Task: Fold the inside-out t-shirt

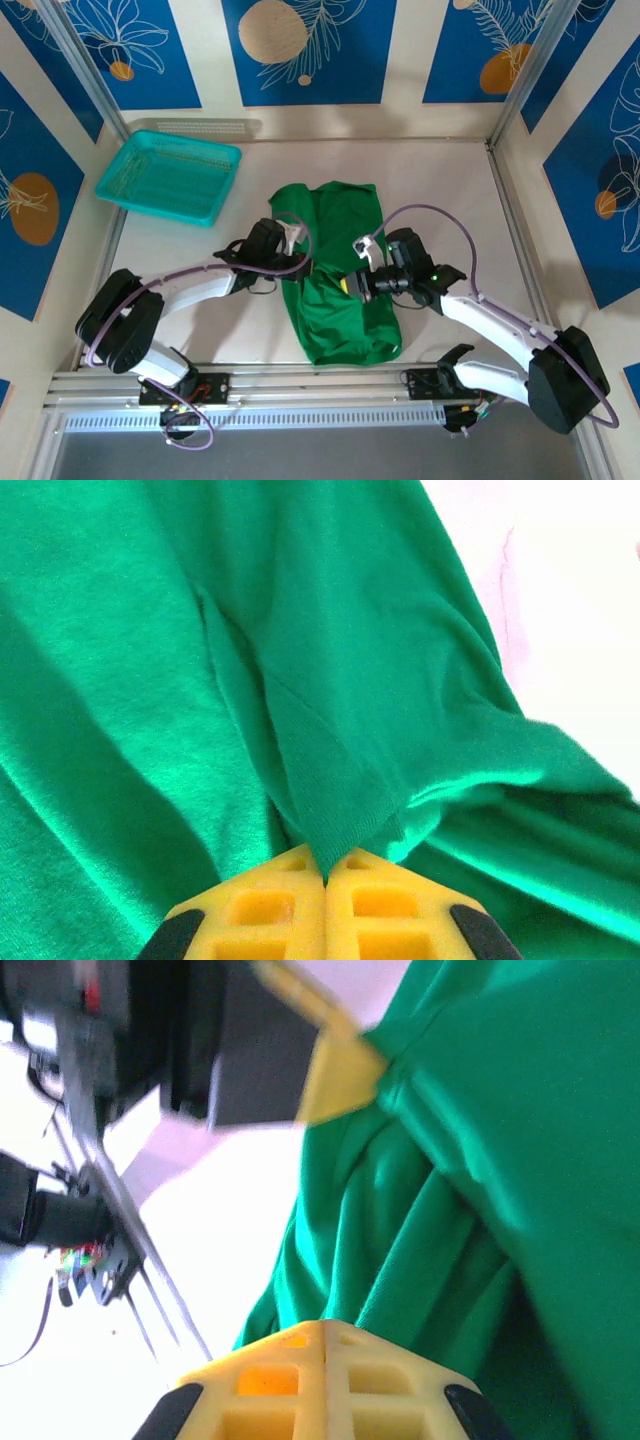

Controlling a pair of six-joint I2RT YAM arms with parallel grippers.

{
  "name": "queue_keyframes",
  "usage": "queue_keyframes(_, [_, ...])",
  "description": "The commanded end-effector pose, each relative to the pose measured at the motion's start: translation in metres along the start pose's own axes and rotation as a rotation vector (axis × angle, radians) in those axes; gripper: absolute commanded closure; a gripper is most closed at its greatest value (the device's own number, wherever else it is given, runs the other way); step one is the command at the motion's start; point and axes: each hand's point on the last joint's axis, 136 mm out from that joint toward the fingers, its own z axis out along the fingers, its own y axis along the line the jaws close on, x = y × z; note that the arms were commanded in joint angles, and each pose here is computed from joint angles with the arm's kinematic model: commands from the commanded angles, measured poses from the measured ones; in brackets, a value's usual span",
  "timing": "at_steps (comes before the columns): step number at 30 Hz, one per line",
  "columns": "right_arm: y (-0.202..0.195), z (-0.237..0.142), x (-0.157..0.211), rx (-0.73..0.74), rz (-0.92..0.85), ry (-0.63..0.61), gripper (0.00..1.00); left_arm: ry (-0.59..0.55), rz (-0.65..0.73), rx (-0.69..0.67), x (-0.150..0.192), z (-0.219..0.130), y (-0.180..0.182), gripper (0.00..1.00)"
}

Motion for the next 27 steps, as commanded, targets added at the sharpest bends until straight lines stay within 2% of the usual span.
queue_keyframes(1, [-0.003,0.011,0.037,0.003,-0.005,0.093,1.0,-0.038,-0.061,0.031,-0.01,-0.005,-0.004,1.0])
queue_keyframes(6, [0.034,0.022,0.055,-0.115,-0.075,0.192,1.0,-0.027,-0.133,-0.018,-0.001,0.004,0.021,1.0])
queue_keyframes(7, [0.039,0.022,0.057,-0.131,-0.106,0.219,0.96,-0.017,-0.142,-0.027,0.002,0.007,0.025,1.0])
queue_keyframes(9, [0.042,0.02,0.053,-0.129,-0.126,0.266,0.79,0.004,-0.166,-0.012,0.009,0.015,0.027,1.0])
queue_keyframes(12, [0.023,0.02,0.024,-0.006,-0.07,0.198,0.64,0.04,-0.181,0.058,0.015,0.024,0.02,1.0])
queue_keyframes(16, [-0.003,0.023,-0.008,0.136,0.049,0.117,0.65,0.06,-0.196,0.094,0.02,0.027,0.016,1.0])
queue_keyframes(21, [-0.033,0.041,-0.006,0.32,0.161,0.142,0.64,0.061,-0.183,0.083,0.021,0.023,0.016,1.0])
queue_keyframes(27, [-0.04,0.051,0.002,0.396,0.201,0.157,0.63,0.078,-0.185,0.082,0.024,0.023,0.016,1.0])
